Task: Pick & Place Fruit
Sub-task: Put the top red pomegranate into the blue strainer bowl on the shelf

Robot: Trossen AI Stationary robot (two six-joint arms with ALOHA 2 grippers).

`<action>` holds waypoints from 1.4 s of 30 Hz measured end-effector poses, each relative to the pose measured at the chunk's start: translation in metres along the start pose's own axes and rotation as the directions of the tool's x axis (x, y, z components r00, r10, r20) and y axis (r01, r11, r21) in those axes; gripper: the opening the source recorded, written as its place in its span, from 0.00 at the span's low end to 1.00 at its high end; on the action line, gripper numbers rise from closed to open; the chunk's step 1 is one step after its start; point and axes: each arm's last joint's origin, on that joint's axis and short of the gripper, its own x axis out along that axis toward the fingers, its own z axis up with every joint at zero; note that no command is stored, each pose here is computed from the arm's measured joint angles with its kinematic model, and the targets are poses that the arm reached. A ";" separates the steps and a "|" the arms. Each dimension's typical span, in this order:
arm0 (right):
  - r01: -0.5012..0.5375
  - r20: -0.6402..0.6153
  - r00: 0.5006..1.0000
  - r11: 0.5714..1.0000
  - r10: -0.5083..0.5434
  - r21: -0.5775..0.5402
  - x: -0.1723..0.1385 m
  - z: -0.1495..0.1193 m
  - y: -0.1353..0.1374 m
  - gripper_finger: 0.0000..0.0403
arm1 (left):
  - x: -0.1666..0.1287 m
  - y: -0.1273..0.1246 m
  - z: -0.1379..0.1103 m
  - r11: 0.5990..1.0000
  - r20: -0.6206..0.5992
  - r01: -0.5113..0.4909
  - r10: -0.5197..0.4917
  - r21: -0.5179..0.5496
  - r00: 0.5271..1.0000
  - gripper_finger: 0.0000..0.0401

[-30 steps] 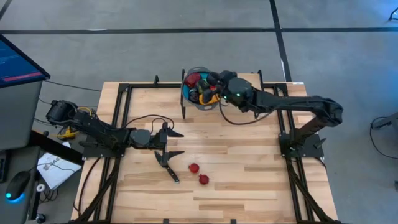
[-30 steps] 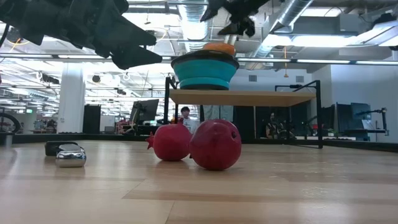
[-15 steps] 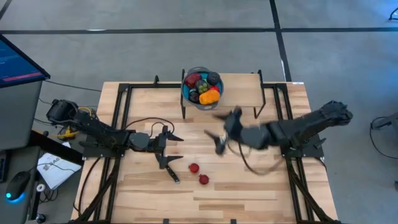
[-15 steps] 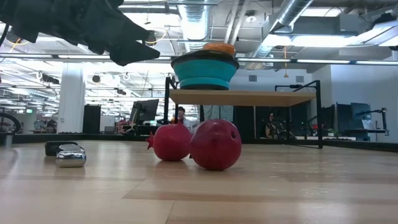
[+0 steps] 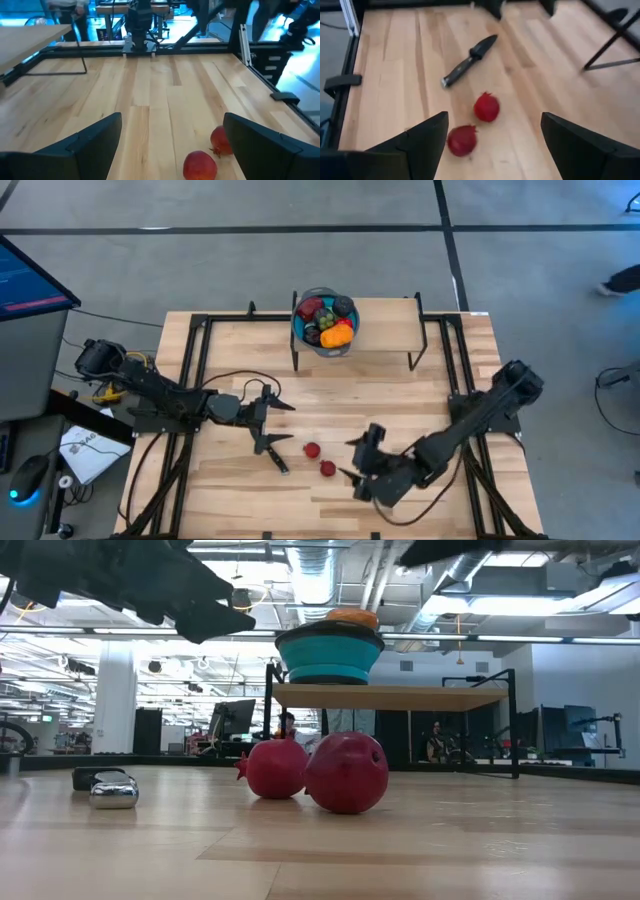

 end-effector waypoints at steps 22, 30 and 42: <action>0.044 -0.243 0.970 0.997 -0.027 0.067 0.077 -0.079 -0.035 0.74 | -0.003 -0.021 -0.008 0.992 -0.232 0.118 -0.107 0.034 0.967 0.85; -0.029 -0.059 0.997 0.980 0.041 0.196 0.085 -0.084 -0.062 0.73 | -0.006 -0.023 -0.015 0.995 -0.304 0.101 -0.095 0.005 0.948 0.85; -0.159 0.121 0.983 0.963 0.135 0.216 0.084 -0.064 -0.054 0.73 | 0.009 -0.040 -0.038 0.995 -0.344 0.104 -0.095 0.009 0.934 0.85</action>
